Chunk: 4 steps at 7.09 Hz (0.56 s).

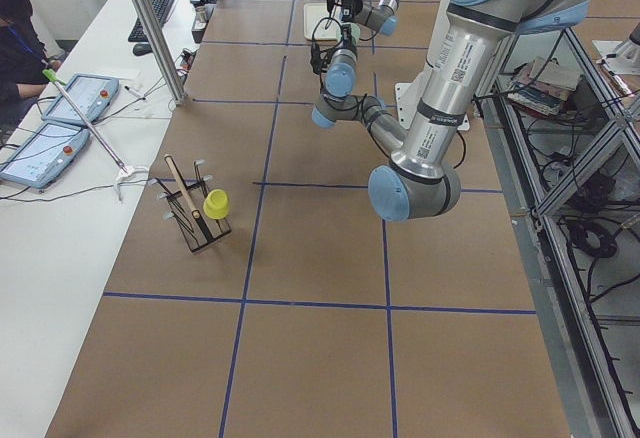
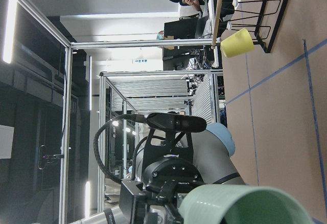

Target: Left arm grabs green cup and hands to right arm on tray

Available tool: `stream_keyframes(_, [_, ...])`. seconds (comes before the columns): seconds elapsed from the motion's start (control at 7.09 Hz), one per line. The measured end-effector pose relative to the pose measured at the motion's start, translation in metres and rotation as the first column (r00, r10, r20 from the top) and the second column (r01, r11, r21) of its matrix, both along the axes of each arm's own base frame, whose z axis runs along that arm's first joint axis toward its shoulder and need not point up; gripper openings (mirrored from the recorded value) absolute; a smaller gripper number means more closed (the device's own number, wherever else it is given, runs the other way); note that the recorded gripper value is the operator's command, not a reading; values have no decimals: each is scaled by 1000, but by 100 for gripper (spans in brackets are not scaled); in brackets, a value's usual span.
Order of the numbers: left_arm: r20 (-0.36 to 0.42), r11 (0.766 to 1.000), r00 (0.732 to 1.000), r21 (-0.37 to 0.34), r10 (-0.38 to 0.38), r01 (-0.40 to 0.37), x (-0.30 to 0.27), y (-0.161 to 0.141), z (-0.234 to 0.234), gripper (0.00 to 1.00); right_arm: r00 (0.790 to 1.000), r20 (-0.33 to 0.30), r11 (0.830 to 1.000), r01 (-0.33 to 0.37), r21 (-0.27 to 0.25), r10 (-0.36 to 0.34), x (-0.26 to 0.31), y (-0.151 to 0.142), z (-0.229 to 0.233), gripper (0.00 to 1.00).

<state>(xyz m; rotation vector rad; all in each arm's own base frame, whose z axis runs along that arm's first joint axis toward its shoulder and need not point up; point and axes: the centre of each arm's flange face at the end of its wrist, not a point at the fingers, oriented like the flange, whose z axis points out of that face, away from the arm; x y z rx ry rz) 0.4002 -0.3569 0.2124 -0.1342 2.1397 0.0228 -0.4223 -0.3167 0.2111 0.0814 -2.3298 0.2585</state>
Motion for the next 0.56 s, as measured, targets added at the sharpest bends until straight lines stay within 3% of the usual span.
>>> stream_keyframes(0.28, [-3,1000,1000,-2,-3,3,0,-1,-1,36,1000,-2,1000,0,0,0,0,0,1,32])
stream_keyframes(0.56, [-8,1000,1000,-15,-2,1,0,-1,-4,36,1000,-3,1000,1,-1,-1,-1,0,1,32])
